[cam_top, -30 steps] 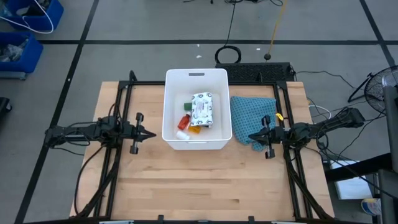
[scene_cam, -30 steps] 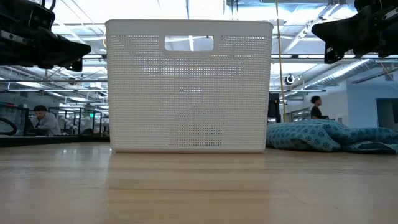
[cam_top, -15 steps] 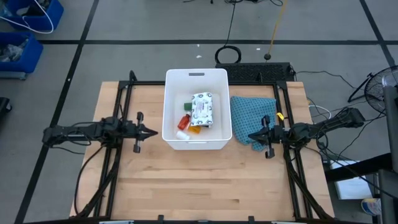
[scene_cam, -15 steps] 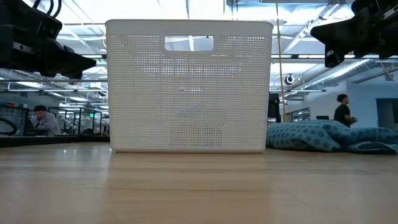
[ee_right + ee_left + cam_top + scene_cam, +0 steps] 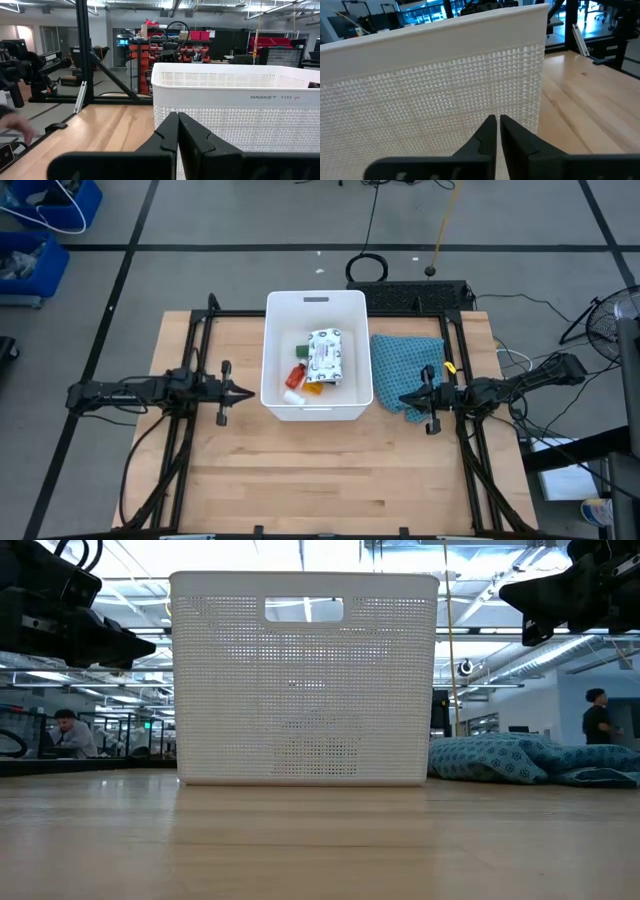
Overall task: Pick & place medical supplies in basket/bin
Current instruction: Return to Home Position
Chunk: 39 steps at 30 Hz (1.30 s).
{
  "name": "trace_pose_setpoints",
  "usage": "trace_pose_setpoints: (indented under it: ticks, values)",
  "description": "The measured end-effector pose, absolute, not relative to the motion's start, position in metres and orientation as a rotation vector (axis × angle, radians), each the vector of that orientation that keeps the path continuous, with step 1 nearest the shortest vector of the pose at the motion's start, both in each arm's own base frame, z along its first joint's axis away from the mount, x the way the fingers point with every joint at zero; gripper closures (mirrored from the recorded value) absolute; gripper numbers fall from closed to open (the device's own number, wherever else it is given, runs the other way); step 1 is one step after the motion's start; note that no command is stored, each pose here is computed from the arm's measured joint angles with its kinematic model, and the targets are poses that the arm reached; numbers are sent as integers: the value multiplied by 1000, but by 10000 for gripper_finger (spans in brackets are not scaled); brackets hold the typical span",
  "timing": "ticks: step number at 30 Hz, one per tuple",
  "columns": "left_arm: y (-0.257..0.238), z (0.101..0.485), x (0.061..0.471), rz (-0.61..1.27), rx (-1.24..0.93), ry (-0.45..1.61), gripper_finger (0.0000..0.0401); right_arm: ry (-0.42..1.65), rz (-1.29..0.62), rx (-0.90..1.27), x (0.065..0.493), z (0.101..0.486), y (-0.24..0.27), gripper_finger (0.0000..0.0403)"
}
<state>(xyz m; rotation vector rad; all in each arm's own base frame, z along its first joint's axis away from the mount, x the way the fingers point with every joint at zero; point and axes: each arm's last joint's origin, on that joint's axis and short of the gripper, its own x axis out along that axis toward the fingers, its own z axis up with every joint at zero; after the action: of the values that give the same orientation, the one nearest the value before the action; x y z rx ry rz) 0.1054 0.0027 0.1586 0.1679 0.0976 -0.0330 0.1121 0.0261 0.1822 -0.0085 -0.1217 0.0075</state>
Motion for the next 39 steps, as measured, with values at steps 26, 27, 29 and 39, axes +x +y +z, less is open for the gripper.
trace_pose_setpoints:
  ticks: [26, 27, 29, 39]
  values:
    - [3, 159, 105, -33, 169, 93, 345, -122, 11, -9, 112, 182, 26, 403]
    - [3, 159, 105, -33, 169, 93, 345, -122, 11, -9, 112, 182, 26, 403]
    - [3, 159, 105, -33, 169, 93, 344, -122, 11, -9, 112, 182, 26, 403]
    - [3, 159, 105, -33, 169, 93, 343, -122, 12, -9, 112, 182, 26, 403]
